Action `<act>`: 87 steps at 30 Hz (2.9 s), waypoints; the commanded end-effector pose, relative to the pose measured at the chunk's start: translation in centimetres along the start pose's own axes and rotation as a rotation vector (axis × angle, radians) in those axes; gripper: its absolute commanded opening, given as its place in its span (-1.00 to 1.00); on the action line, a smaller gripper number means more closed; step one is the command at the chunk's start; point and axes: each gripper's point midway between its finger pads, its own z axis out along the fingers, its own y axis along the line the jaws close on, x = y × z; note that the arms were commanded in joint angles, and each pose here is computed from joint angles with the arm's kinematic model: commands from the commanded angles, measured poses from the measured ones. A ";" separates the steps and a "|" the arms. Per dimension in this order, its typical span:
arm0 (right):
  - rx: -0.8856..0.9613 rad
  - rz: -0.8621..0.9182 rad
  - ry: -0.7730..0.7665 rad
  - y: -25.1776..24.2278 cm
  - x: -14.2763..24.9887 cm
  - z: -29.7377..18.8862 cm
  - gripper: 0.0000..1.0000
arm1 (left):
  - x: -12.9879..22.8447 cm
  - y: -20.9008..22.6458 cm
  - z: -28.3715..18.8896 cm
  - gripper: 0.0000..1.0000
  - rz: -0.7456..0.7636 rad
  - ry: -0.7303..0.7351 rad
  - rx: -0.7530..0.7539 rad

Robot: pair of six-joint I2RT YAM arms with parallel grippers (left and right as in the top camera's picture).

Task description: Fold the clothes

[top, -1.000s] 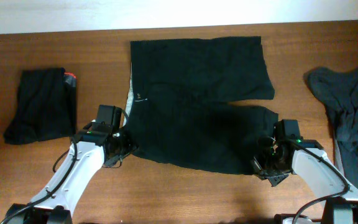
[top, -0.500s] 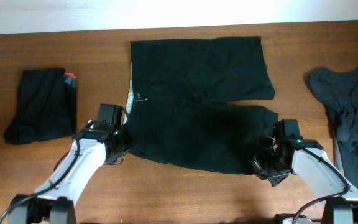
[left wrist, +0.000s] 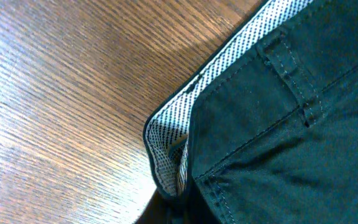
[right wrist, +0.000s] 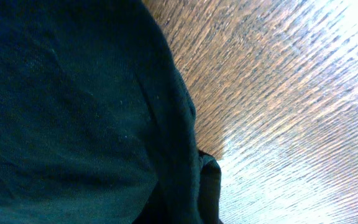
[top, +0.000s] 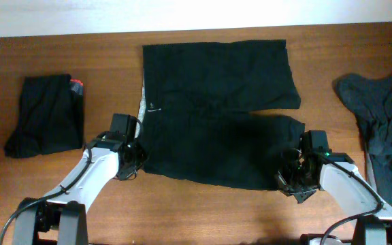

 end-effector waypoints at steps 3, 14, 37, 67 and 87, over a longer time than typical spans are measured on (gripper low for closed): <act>0.047 -0.050 -0.051 -0.8 -0.8 0.2 -0.92 | 0.3 0.5 0.3 -0.99 0.050 0.010 -0.019; 0.187 -0.137 -0.102 -0.9 -2.0 -4.6 -0.92 | 1.3 0.6 -2.8 -0.99 0.183 0.032 0.002; 0.117 -0.376 -0.190 2.8 -0.4 -18.0 -0.92 | 2.8 1.8 -17.4 -0.99 0.282 -0.052 0.034; 0.094 -0.757 -0.269 16.6 -8.2 -20.2 -0.92 | -8.6 -3.2 -18.5 -0.99 0.204 -0.312 0.036; -0.072 -0.899 -0.490 25.8 -7.9 -21.2 -0.92 | -13.0 -6.3 -20.3 -0.99 0.163 -0.479 0.182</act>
